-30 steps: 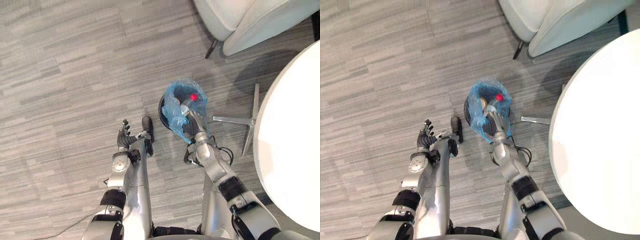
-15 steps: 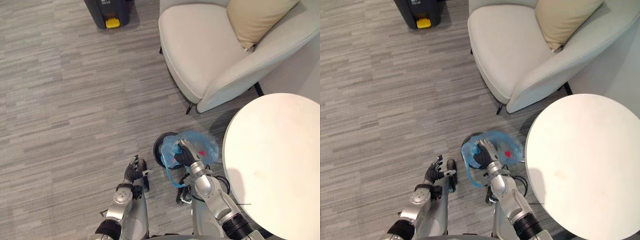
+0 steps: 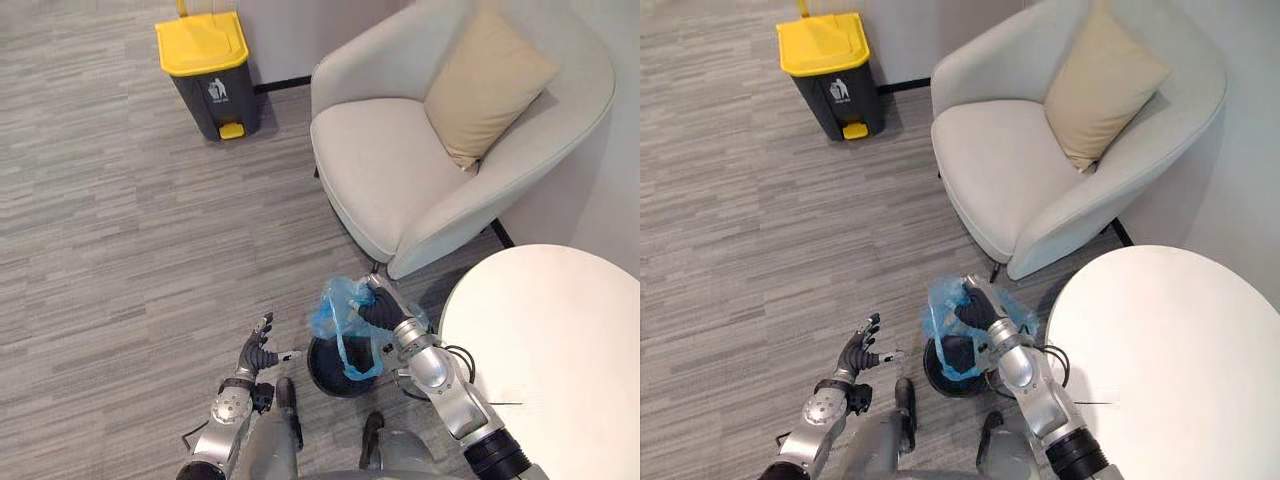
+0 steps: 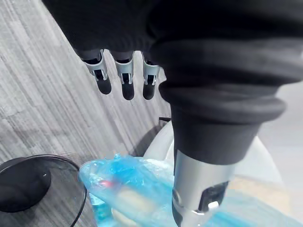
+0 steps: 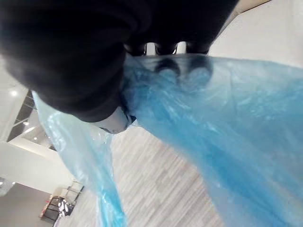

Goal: Gather rubbish on tea table into small bin, then transfer packed bag to large trash can.

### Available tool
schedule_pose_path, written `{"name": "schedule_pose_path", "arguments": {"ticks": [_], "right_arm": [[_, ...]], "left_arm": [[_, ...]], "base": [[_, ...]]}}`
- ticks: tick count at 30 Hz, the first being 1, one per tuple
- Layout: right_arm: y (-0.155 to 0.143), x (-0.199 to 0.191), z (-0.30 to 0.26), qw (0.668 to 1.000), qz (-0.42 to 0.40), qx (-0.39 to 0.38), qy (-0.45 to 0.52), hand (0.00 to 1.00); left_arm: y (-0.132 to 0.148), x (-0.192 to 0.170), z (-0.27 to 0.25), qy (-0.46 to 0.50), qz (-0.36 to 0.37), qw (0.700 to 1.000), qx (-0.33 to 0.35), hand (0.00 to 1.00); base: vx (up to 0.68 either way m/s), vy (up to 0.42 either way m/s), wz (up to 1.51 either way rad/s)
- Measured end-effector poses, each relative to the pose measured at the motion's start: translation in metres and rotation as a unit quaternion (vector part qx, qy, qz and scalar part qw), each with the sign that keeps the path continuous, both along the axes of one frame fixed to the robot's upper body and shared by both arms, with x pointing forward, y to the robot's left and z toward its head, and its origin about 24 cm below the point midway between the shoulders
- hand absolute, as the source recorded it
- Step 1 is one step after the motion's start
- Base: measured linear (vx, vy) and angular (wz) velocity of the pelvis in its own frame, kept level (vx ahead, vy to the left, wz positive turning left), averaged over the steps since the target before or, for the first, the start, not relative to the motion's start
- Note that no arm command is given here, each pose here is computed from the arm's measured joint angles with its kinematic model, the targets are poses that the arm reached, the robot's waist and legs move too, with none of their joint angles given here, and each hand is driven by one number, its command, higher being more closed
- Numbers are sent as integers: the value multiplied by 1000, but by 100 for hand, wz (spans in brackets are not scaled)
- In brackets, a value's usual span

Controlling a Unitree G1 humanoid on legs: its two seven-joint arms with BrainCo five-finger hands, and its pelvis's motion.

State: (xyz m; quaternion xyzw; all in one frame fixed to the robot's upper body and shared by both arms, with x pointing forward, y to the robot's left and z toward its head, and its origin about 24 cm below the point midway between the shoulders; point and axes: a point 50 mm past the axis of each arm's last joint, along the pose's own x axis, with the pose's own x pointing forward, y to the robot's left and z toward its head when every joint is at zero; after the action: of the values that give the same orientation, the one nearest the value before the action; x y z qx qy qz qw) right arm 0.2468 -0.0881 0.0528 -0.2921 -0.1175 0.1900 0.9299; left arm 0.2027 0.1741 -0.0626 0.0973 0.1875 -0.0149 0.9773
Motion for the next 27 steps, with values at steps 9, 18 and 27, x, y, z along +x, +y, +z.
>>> {"name": "schedule_pose_path", "arguments": {"ticks": [9,18,27], "right_arm": [[-2,4,5,998,29,56,30,100],[12,20,33,993,87,82,2,100],[16,31,39,988,124,94,17,100]], "left_arm": [[-4,4,32,-77,-25,997,-8,0],[-15,19,86,-217,-92,970,58,0],[-40,28,100,-260,-182,941,120,0]], "base": [[28,3,-4],[-25,8,-1],[-22,8,0]]}}
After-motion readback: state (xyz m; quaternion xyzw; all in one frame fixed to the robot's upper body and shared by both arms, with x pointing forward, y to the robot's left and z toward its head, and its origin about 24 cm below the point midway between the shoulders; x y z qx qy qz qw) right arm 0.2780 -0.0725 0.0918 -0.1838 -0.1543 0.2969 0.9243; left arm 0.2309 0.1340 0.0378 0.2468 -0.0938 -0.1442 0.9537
